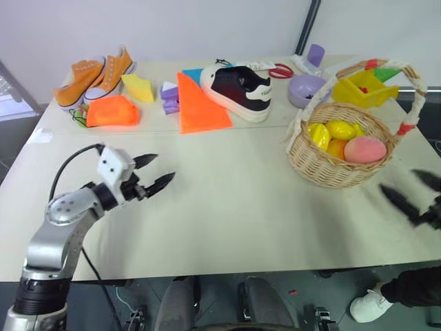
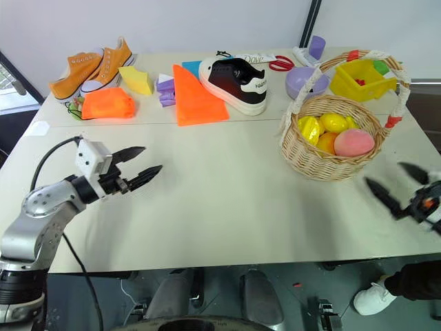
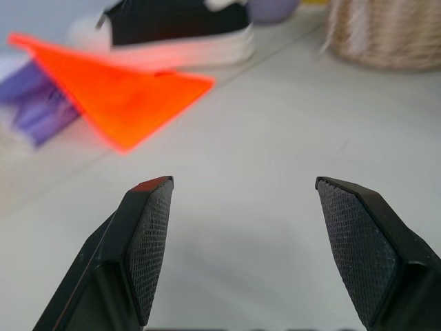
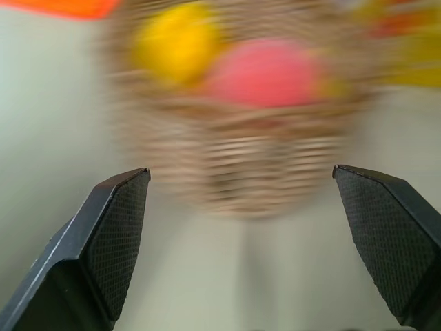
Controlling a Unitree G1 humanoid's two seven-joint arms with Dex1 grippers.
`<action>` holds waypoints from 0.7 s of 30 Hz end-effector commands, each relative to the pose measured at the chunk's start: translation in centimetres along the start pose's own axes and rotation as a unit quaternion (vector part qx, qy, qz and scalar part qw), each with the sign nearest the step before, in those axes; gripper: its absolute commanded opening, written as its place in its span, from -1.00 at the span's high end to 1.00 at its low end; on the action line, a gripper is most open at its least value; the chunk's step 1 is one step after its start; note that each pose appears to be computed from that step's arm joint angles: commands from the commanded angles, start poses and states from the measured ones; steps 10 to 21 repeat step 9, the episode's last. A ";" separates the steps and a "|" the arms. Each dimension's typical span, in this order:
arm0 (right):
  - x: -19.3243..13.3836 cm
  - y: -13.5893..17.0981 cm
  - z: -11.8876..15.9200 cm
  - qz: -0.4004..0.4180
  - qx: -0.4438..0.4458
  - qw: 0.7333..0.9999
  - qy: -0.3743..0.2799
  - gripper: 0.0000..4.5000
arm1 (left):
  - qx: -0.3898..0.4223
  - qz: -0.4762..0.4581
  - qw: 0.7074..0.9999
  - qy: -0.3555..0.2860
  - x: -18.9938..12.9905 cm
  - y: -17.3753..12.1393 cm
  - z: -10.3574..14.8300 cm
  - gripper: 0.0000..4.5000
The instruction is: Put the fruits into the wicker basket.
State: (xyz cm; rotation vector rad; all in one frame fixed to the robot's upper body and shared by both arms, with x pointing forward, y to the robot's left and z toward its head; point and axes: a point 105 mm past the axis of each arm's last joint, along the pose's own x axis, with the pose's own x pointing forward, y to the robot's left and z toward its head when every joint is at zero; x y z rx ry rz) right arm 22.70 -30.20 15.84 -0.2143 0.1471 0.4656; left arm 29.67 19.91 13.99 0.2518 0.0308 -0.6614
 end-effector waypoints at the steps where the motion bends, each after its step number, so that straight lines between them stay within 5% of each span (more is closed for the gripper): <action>1: 3.1 4.6 1.4 0.081 -0.023 0.996 -0.027 -0.97 | 0.011 0.026 1.000 -0.005 -0.7 0.5 -0.2 -0.57; 9: 7.8 7.3 1.5 0.117 -0.030 0.991 -0.063 -0.97 | -0.015 0.055 0.998 0.015 -1.6 -0.1 -2.3 -0.57; 21: 7.8 7.3 1.5 0.117 -0.030 0.991 -0.063 -0.97 | -0.015 0.055 0.998 0.015 -1.6 -0.1 -2.3 -0.57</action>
